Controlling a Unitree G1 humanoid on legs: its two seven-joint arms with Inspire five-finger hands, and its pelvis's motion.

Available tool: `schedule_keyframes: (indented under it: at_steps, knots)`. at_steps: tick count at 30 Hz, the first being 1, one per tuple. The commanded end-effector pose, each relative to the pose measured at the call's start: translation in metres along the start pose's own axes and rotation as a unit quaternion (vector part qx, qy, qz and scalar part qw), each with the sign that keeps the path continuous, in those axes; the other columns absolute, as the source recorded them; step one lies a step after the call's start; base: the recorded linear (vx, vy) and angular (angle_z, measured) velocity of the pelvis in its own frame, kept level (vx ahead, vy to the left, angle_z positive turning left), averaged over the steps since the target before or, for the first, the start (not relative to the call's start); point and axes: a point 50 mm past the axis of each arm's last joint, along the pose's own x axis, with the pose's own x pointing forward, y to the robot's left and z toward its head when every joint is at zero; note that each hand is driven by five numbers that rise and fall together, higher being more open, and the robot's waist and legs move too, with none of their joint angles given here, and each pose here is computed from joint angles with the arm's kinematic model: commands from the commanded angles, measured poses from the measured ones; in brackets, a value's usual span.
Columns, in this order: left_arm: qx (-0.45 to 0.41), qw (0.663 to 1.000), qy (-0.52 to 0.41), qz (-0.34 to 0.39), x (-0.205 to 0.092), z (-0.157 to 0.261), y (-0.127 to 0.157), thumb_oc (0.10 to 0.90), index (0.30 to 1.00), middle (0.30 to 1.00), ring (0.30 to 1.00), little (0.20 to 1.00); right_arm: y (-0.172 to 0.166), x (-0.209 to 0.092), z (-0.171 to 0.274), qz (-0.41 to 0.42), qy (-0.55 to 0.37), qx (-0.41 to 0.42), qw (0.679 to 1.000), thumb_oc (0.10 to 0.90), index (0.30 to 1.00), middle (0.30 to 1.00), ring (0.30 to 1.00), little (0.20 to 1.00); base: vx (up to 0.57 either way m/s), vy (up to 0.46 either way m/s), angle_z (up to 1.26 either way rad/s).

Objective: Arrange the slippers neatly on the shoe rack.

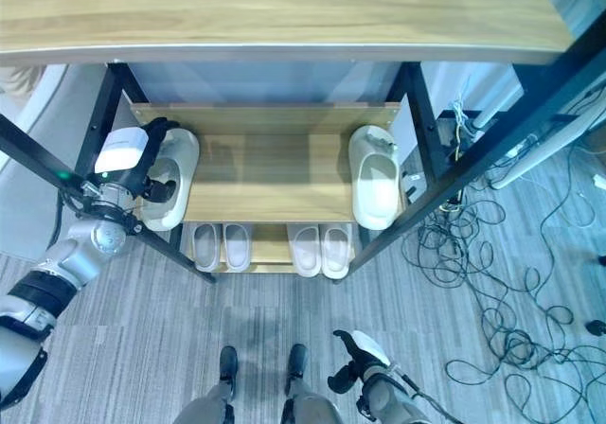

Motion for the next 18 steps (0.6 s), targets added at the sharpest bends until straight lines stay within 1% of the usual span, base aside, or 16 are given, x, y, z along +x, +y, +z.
schedule_keyframes:
  at_steps: [1, 11, 12, 13, 14, 18]
  knots:
    - [0.049, 0.992, 0.015, 0.113, 0.032, -0.009, 0.072, 0.8, 0.9, 0.9, 0.9, 0.9, -0.002, -0.006, 0.003, -0.007, -0.032, 0.015, 0.999, 0.8, 0.9, 0.9, 0.9, 0.9, 0.0, 0.0, 0.0]
    - [0.074, 0.99, 0.029, 0.118, 0.039, -0.013, 0.083, 0.8, 0.9, 0.9, 0.9, 0.9, -0.003, -0.007, 0.008, -0.007, -0.047, 0.024, 0.999, 0.8, 0.9, 0.9, 0.9, 0.9, 0.0, 0.0, 0.0]
    - [0.085, 0.989, 0.031, 0.113, 0.04, -0.015, 0.084, 0.715, 0.773, 0.773, 0.773, 0.773, -0.003, -0.007, 0.008, -0.006, -0.049, 0.024, 0.998, 0.8, 0.9, 0.9, 0.9, 0.9, 0.0, 0.0, 0.0]
    - [0.09, 0.989, 0.031, 0.111, 0.04, -0.015, 0.085, 0.516, 0.474, 0.474, 0.474, 0.474, -0.003, -0.008, 0.008, -0.007, -0.05, 0.026, 0.998, 0.8, 0.9, 0.9, 0.9, 0.9, 0.0, 0.0, 0.0]
    - [0.092, 0.989, 0.03, 0.109, 0.04, -0.015, 0.085, 0.4, 0.3, 0.3, 0.3, 0.3, -0.004, -0.008, 0.009, -0.007, -0.052, 0.027, 0.998, 0.8, 0.9, 0.9, 0.9, 0.9, 0.0, 0.0, 0.0]
    - [0.084, 0.99, 0.027, 0.108, 0.039, -0.014, 0.084, 0.4, 0.3, 0.3, 0.3, 0.3, -0.005, -0.008, 0.012, -0.009, -0.06, 0.029, 0.998, 0.8, 0.9, 0.9, 0.9, 0.9, 0.0, 0.0, 0.0]
